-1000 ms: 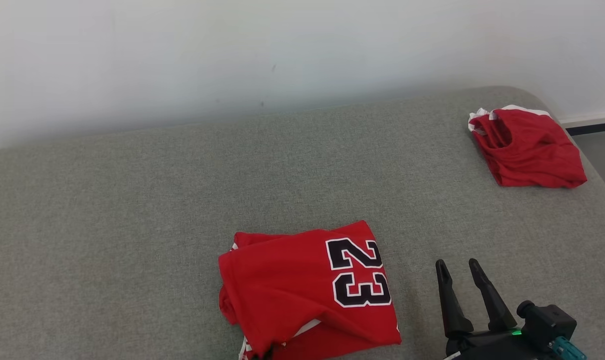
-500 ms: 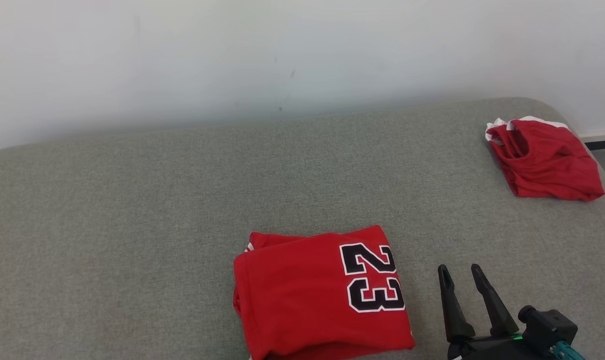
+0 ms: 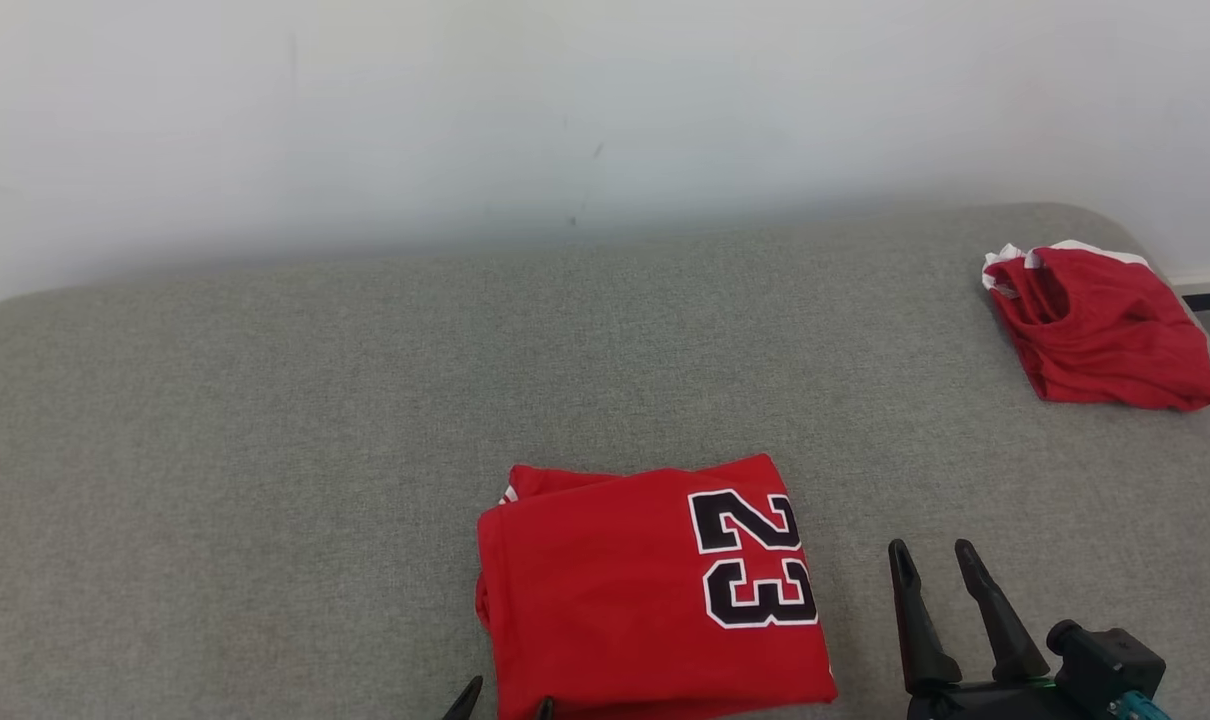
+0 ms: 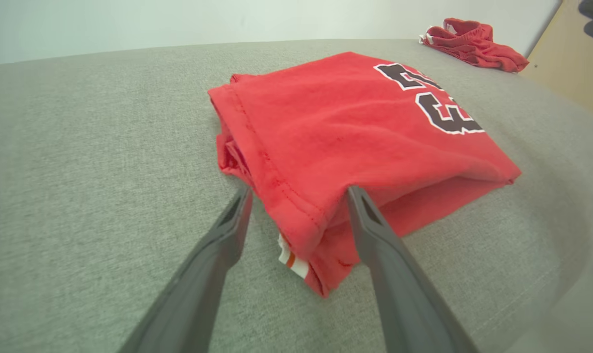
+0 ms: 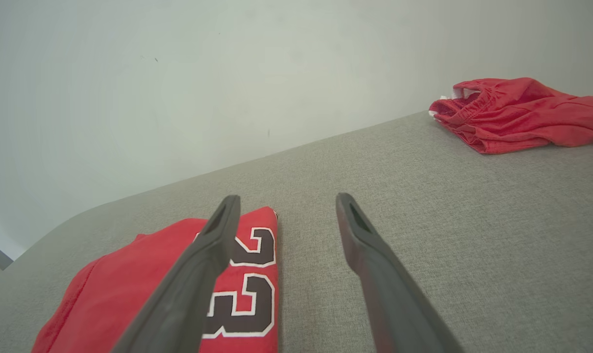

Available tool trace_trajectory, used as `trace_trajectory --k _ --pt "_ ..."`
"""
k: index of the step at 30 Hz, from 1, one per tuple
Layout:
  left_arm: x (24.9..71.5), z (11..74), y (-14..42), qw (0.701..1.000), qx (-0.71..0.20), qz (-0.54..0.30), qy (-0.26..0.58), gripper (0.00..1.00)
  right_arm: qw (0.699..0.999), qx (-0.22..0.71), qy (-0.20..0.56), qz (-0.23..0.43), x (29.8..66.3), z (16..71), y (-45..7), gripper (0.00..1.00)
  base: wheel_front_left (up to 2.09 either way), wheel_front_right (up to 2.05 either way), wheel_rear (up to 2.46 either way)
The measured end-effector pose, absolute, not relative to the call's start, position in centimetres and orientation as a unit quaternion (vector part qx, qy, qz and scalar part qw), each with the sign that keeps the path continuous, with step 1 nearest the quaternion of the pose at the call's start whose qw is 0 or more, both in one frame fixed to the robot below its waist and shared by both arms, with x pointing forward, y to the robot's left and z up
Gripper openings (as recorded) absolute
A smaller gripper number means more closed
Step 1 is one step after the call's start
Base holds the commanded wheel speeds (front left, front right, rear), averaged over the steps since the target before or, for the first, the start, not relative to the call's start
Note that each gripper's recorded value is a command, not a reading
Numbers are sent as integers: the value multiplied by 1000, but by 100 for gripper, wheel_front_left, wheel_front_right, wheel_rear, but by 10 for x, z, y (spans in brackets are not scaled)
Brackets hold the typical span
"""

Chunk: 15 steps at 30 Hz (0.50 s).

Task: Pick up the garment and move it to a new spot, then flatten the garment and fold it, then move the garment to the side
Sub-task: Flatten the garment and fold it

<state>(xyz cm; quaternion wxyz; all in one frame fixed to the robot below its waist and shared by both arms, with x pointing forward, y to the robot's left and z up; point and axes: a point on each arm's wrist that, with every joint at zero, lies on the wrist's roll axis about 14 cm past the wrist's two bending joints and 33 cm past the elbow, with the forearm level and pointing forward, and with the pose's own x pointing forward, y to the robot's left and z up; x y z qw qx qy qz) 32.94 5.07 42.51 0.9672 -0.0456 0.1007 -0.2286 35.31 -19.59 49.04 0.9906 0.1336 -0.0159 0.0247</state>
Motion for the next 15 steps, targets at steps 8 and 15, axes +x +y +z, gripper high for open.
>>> trace_trajectory --k 8,15 --pt "324 437 71 976 -50 -196 79 100 990 138 -21 25 353 493 -195 100 0 0 0" --pt "339 469 111 990 -43 -133 23 100 990 136 -29 31 355 499 -192 100 0 0 0"
